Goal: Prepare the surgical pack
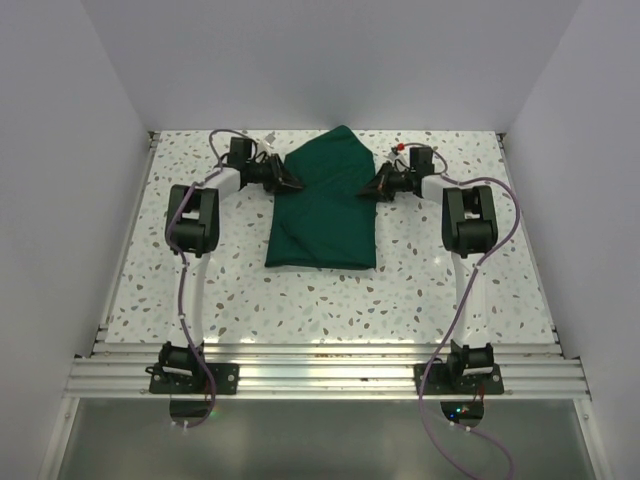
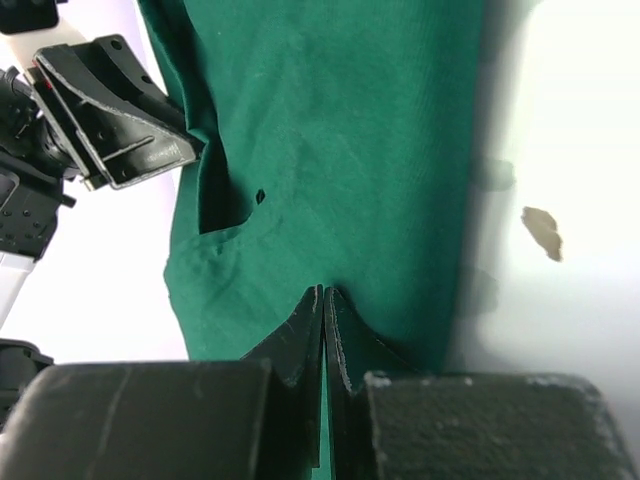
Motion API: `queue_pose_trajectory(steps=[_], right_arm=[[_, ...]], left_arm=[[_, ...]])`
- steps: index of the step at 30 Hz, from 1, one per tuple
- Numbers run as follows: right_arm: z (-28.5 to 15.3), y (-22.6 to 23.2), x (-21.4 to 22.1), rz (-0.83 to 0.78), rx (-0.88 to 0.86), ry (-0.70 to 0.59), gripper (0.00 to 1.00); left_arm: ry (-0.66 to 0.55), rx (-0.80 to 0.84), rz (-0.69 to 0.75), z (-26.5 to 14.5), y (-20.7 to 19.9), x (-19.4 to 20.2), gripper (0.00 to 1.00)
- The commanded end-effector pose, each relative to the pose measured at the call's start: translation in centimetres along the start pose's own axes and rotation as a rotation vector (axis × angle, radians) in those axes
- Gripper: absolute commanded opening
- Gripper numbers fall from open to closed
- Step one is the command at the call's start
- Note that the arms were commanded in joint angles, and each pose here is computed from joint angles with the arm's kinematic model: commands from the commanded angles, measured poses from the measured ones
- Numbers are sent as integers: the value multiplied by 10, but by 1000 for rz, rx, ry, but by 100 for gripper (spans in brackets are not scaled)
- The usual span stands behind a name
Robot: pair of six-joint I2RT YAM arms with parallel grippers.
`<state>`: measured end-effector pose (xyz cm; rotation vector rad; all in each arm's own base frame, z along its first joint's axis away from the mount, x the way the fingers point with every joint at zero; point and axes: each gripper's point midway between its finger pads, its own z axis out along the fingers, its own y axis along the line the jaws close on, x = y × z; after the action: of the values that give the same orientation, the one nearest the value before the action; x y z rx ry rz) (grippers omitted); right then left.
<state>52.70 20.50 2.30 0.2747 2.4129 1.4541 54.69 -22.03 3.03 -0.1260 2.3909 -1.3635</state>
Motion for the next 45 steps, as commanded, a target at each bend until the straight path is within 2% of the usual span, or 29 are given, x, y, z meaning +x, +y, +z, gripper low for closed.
queue_pose_trajectory(steps=[1, 6, 9, 12, 16, 19, 23, 27, 30, 35, 41, 43, 45], right_arm=[[0, 22, -11, -55, -37, -16, 2], [-12, 71, -39, -79, -121, -99, 2], [-15, 94, -58, -96, -198, -168, 2], [-5, 84, -66, -43, -205, -182, 2], [11, 48, -72, 42, -136, -210, 2], [25, 11, -75, 111, -36, -222, 2], [37, -13, -82, 152, 21, -235, 2], [41, -9, -95, 151, 7, -255, 2], [36, 16, -109, 127, -54, -284, 2], [22, 44, -127, 92, -74, -329, 3], [9, 75, -134, 67, -128, -326, 4], [-2, 90, -133, 16, -129, -322, 6], [-12, 86, -128, -6, -82, -305, 14]], left_arm=[[-35, 23, 39, -7, -4, -12, 25], [-172, 90, 136, -26, -48, -59, 29], [-253, 99, 128, -31, -48, -79, 32], [-246, 82, 52, -20, -27, -83, 32], [-241, 15, -57, -8, 13, -76, 32], [-238, -14, -102, -4, 33, -74, 32], [-235, -29, -126, 1, 53, -78, 32], [-272, 30, -141, -6, 44, -94, 33], [-305, 95, -107, -19, 13, -110, 34], [-388, 109, -55, -36, -14, -137, 36], [-410, 148, -23, -51, -39, -144, 36], [-406, 149, 8, -56, -47, -143, 36], [-383, 133, 43, -59, -48, -136, 40]])
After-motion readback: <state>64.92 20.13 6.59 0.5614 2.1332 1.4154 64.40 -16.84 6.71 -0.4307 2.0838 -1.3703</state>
